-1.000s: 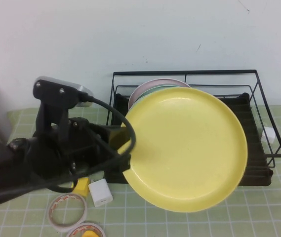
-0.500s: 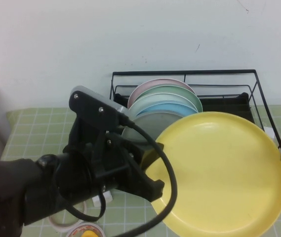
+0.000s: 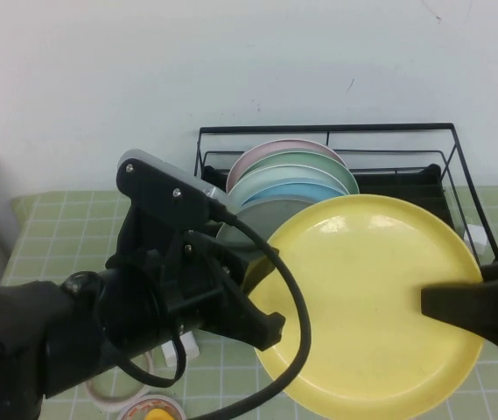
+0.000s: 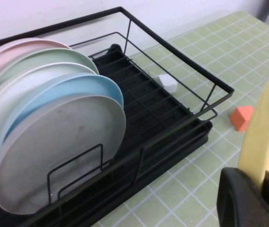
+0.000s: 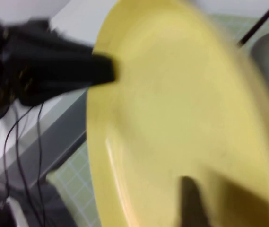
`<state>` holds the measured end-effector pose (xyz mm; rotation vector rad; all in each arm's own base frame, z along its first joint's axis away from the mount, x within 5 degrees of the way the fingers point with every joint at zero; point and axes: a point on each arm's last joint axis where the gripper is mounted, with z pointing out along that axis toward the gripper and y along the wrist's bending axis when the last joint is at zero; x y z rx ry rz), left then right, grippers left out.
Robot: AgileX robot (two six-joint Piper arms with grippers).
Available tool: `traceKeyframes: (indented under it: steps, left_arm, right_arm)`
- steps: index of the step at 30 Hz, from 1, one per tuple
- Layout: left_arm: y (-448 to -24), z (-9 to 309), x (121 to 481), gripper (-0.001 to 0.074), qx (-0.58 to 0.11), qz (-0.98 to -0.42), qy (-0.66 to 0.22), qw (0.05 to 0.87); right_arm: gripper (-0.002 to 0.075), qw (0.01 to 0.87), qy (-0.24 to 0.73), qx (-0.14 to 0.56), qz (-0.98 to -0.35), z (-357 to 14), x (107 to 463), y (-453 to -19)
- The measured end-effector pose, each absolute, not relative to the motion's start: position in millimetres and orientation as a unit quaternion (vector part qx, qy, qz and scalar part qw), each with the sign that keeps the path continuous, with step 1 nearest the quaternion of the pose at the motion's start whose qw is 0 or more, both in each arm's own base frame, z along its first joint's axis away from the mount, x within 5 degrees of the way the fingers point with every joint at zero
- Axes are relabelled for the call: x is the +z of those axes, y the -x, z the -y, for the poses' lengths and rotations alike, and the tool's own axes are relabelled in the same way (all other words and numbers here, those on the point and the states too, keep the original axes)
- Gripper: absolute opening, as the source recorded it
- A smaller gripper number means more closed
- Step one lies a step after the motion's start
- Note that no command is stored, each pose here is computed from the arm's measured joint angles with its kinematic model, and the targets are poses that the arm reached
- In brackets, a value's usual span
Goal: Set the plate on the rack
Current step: Hand over the plate, then place the plate on the rack
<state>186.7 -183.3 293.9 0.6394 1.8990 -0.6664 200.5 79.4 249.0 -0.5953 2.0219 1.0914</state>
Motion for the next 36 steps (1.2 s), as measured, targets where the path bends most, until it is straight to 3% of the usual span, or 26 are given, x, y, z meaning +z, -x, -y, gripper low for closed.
traceKeyframes:
  steps: [4,5,9,11,15,17,21,23,25,30,31,33,36]
  left_arm:
    - [-187.0,183.0,293.8,0.0004,-0.271,-0.782,-0.266,0.494]
    - [-187.3,183.1,294.5,0.0006,-0.27,-0.782,-0.266,0.496]
    - [-190.4,183.8,303.1,0.0061,-0.266,-0.776,-0.262,0.509]
    - [-192.0,184.8,309.3,0.0156,-0.268,-0.771,-0.26,0.517]
    - [-195.2,181.9,317.6,0.0426,-0.254,-0.769,-0.244,0.533]
    - [-196.6,173.8,322.7,0.0516,-0.229,-0.773,-0.221,0.549]
    - [-192.6,146.5,339.9,0.0578,-0.177,-0.774,-0.145,0.59]
    - [-185.2,131.6,347.5,0.0561,-0.161,-0.769,-0.116,0.608]
    - [-173.4,116.0,353.6,0.0497,-0.157,-0.76,-0.095,0.624]
    - [-143.0,86.8,343.2,0.0143,-0.168,-0.747,-0.081,0.638]
    - [-138.6,82.8,339.2,0.0102,-0.17,-0.747,-0.079,0.638]
    - [-128.7,73.4,328.2,0.0039,-0.174,-0.747,-0.073,0.637]
    - [-116.2,61.7,314.7,0.0012,-0.188,-0.745,-0.057,0.637]
  right_arm:
    - [0.0131,0.373,0.266,0.43,-0.778,-81.3,241.0,-204.5]
    - [0.0115,0.374,0.267,0.432,-0.776,-81.5,239.6,-206.0]
    - [0.0119,0.404,0.287,0.423,-0.759,-82.0,241.0,-216.2]
    - [0.0119,0.42,0.308,0.409,-0.749,-81.9,243.4,-224.4]
    - [0.0119,0.455,0.356,0.377,-0.724,-82.0,252.2,-245.0]
    - [0.0119,0.473,0.375,0.36,-0.711,-81.9,258.7,-259.7]
    - [0.0118,0.505,0.399,0.325,-0.693,-81.1,274.6,-292.2]
    - [0.0118,0.519,0.409,0.308,-0.685,-80.6,283.1,-311.6]
    - [0.0118,0.532,0.426,0.289,-0.673,-80.5,291.0,-329.0]
    - [0.0118,0.544,0.48,0.253,-0.64,-90.6,290.4,-360.8]
    - [0.0118,0.543,0.494,0.248,-0.632,-95.6,288.3,-365.1]
    - [0.0118,0.537,0.523,0.238,-0.617,-106.8,283.4,-371.4]
    - [0.0118,0.516,0.556,0.217,-0.614,-126.7,265.4,-379.6]
